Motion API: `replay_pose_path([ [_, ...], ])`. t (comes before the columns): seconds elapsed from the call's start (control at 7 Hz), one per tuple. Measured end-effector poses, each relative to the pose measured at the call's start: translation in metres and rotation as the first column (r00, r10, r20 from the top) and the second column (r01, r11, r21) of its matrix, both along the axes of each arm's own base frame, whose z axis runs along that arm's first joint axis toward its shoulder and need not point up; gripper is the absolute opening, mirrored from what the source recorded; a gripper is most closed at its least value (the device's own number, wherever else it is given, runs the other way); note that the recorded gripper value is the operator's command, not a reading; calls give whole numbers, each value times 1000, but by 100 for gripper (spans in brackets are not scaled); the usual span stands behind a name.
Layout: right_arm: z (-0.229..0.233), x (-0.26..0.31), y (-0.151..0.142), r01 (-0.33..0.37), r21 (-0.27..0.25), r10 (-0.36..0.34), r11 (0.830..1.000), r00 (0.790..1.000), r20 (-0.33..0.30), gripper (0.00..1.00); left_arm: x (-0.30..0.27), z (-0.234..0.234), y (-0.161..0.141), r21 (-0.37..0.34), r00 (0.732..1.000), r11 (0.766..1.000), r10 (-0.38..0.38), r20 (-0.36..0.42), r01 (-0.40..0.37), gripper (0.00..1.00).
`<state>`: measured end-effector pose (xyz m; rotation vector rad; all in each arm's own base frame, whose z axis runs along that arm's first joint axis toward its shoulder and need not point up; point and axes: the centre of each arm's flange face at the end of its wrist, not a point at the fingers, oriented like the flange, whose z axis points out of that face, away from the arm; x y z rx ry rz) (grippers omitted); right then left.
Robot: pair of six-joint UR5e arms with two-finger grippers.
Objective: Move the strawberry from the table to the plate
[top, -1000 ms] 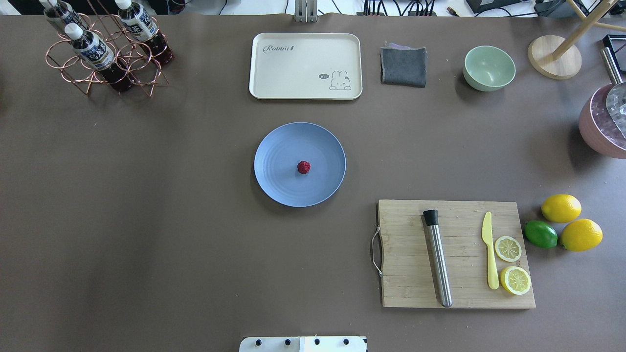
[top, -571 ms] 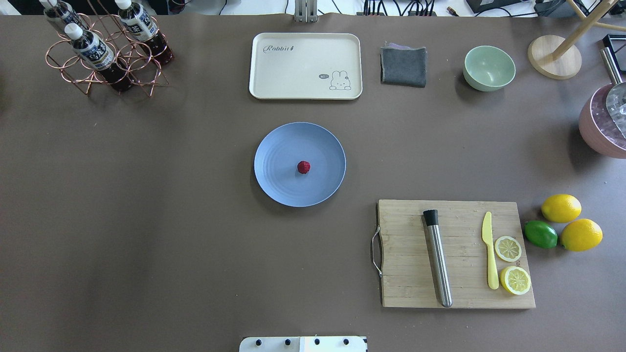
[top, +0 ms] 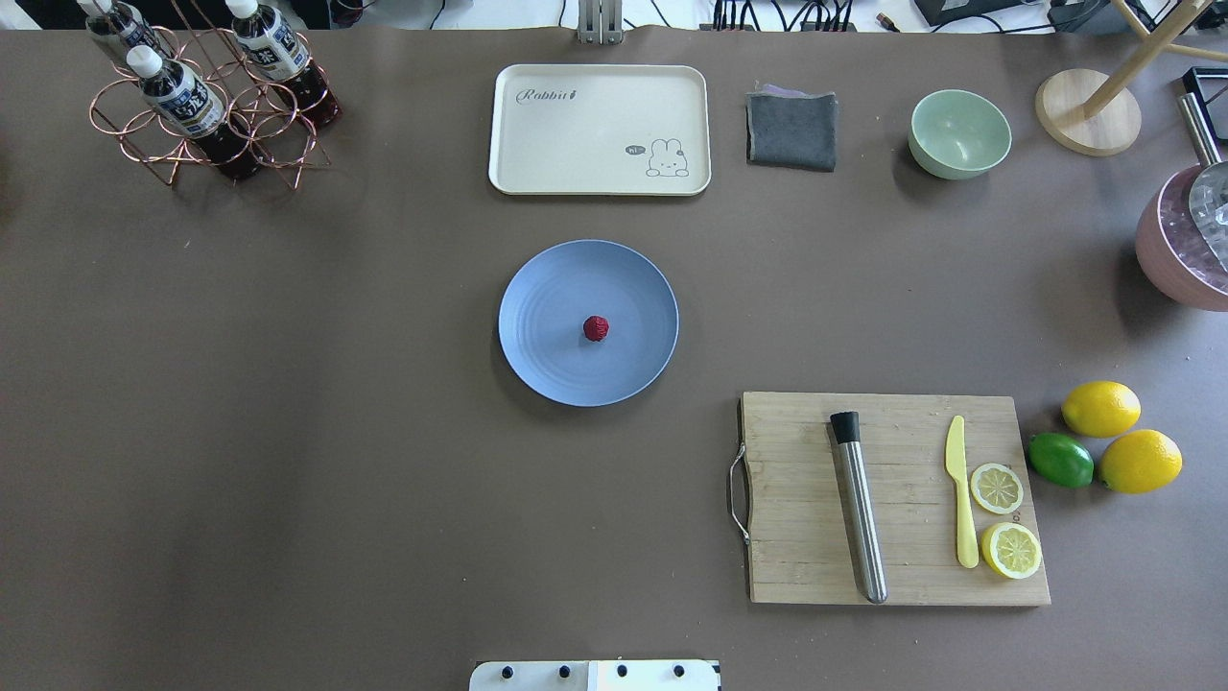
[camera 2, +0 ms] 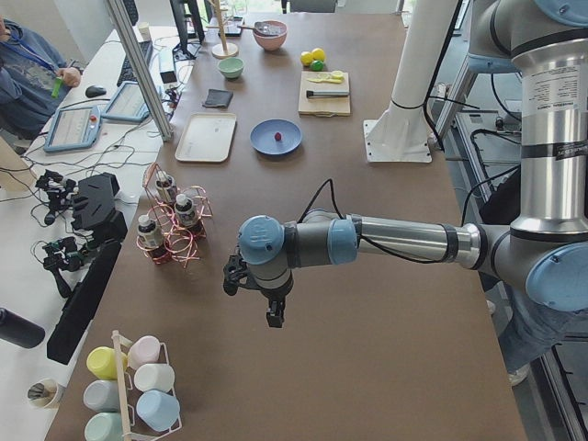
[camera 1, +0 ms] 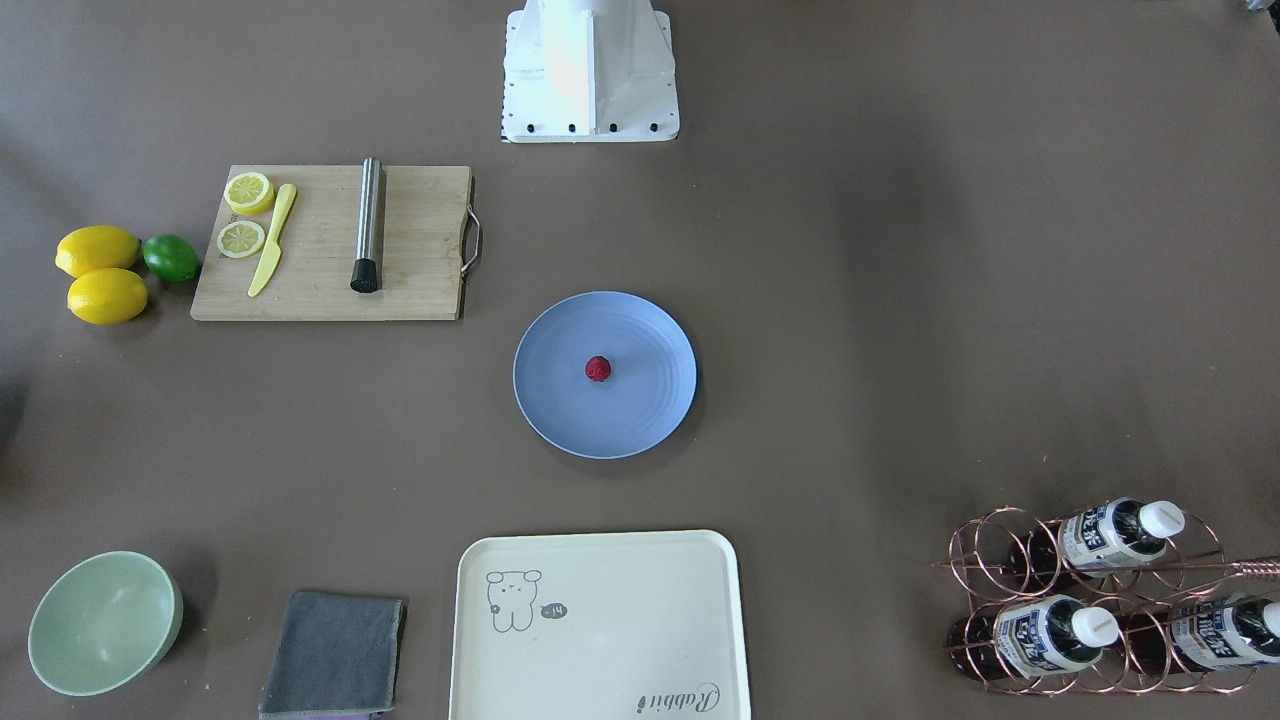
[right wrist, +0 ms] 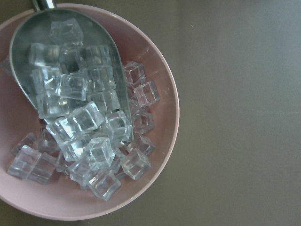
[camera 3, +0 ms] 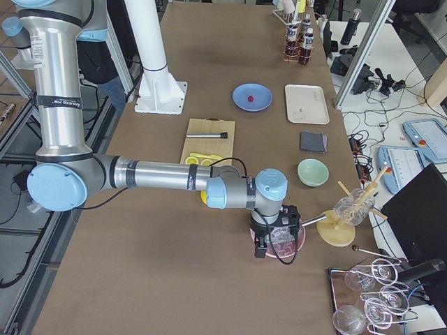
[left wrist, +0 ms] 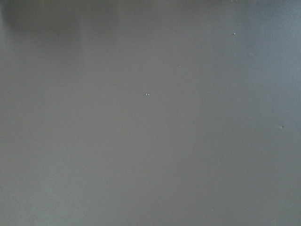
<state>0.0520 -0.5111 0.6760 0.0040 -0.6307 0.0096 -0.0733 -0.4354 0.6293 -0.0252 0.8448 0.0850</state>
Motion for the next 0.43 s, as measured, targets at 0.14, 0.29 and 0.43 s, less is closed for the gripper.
replay_pose_path([
  [0.14, 0, 0, 0, 0, -1, 0, 1000, 1000, 5, 100, 0, 0, 0, 0, 1000, 1000, 0, 0, 0, 99],
  [0.29, 0, -1, 0, 1, -1, -1, 1000, 1000, 8, 100, 0, 1, 0, 0, 1000, 1000, 0, 0, 0, 99],
  [0.43, 0, -1, 0, 1, -1, -1, 1000, 1000, 9, 100, 0, 1, 0, 0, 1000, 1000, 0, 0, 0, 99],
])
